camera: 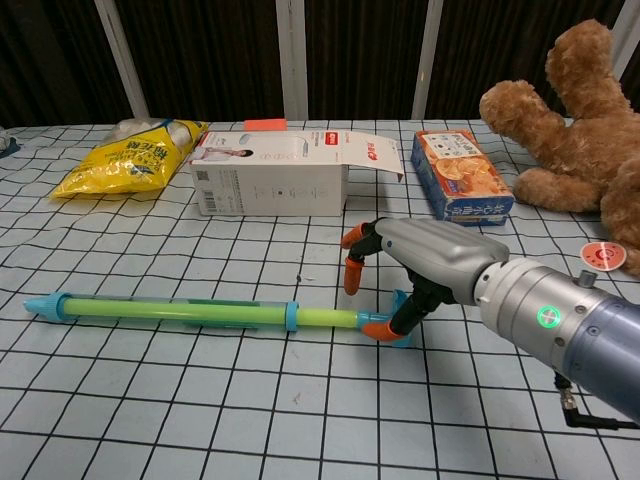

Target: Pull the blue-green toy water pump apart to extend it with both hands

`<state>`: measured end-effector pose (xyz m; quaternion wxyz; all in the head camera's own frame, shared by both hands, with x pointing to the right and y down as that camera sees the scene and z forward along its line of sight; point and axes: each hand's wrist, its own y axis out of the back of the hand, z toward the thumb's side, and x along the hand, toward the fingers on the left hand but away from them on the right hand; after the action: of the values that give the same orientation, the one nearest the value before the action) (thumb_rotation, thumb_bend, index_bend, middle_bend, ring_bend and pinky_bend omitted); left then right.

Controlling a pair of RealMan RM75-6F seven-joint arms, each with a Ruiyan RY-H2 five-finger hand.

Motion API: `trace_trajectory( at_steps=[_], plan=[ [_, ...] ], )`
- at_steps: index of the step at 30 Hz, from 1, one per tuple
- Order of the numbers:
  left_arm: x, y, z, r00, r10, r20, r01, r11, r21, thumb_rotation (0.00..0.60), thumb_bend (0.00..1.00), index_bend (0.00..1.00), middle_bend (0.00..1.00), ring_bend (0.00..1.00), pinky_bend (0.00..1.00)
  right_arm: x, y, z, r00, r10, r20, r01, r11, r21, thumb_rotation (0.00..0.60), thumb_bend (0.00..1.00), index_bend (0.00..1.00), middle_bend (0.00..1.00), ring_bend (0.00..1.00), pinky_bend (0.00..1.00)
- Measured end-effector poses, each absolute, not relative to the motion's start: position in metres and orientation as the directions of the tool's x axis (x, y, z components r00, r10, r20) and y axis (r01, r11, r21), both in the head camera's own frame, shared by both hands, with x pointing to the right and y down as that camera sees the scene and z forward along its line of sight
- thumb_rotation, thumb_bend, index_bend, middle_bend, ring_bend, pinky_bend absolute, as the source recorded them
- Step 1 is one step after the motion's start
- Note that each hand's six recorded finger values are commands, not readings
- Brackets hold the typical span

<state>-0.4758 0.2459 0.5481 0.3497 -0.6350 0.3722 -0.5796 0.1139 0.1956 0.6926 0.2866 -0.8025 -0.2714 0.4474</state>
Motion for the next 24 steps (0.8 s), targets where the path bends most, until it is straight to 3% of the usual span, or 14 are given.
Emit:
trace_trajectory(
  at_steps=[24],
  plan=[
    [-0.475,0.245,0.547,0.054,-0.88,0.472,-0.075,-0.475,-0.877,0.6,0.09,0.0,0.0,0.0,0.0,0.117,0.199,0.71,0.416,0.683,-0.601,0.165,-0.706,-0.688,0.6,0.3,0.51,0.18,0.0,0.0]
  ],
)
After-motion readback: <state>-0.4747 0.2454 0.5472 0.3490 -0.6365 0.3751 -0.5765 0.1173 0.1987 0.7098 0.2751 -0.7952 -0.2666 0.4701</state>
